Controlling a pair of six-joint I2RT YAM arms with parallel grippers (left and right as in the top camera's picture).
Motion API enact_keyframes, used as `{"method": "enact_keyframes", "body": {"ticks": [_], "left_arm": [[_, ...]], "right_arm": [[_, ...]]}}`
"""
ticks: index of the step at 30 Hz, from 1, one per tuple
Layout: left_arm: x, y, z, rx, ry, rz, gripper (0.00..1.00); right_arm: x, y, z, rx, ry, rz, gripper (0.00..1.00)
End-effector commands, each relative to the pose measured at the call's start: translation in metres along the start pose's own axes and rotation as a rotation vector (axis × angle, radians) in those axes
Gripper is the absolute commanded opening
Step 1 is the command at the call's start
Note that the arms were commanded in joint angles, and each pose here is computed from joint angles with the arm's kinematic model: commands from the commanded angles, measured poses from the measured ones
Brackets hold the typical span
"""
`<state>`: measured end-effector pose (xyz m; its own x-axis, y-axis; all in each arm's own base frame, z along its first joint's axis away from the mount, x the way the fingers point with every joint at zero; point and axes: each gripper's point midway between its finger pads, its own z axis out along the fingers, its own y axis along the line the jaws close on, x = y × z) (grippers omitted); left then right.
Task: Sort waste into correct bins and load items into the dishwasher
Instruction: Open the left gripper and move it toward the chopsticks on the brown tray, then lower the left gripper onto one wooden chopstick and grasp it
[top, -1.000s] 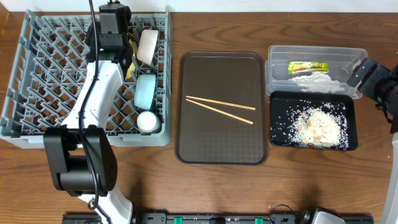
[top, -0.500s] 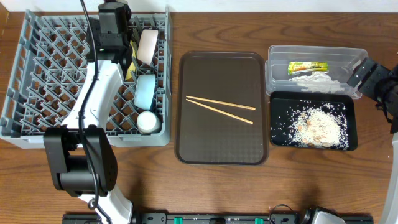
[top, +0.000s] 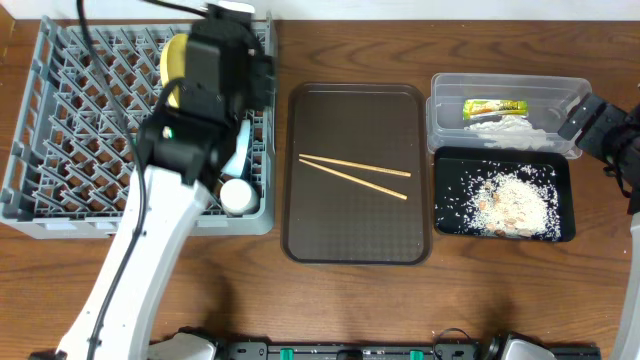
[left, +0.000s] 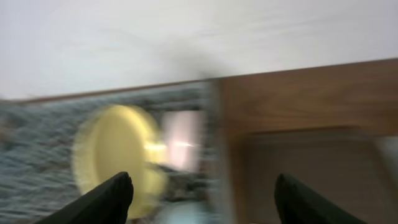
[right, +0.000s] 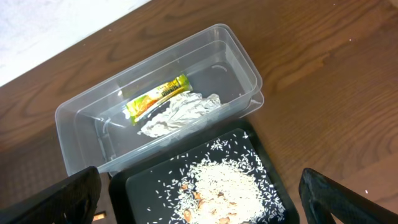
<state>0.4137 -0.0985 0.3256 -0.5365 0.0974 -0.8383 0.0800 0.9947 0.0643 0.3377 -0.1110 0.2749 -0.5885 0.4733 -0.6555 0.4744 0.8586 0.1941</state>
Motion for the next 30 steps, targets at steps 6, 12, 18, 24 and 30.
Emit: {"method": "enact_keyframes", "body": {"ticks": [6,12,18,24,30], "left_arm": [[0.103,-0.132,0.038,0.171,0.376,-0.225,0.86],[0.18,-0.177,0.077,0.218,0.631,-0.22,0.87],[0.222,-0.206,0.102,0.312,0.771,-0.255,0.88],[0.219,-0.238,0.109,0.469,0.767,-0.297,0.88],[0.225,-0.239,0.103,0.472,0.8,-0.294,0.86]], "right_arm": [[-0.005,0.0,-0.005,0.001,-0.018,0.011,0.99],[-0.005,0.0,-0.005,0.001,-0.018,0.011,0.99],[-0.005,0.0,-0.005,0.001,-0.018,0.011,0.99],[-0.005,0.0,-0.005,0.0,-0.018,0.011,0.99],[-0.005,0.0,-0.005,0.001,-0.018,0.011,0.99]]}}
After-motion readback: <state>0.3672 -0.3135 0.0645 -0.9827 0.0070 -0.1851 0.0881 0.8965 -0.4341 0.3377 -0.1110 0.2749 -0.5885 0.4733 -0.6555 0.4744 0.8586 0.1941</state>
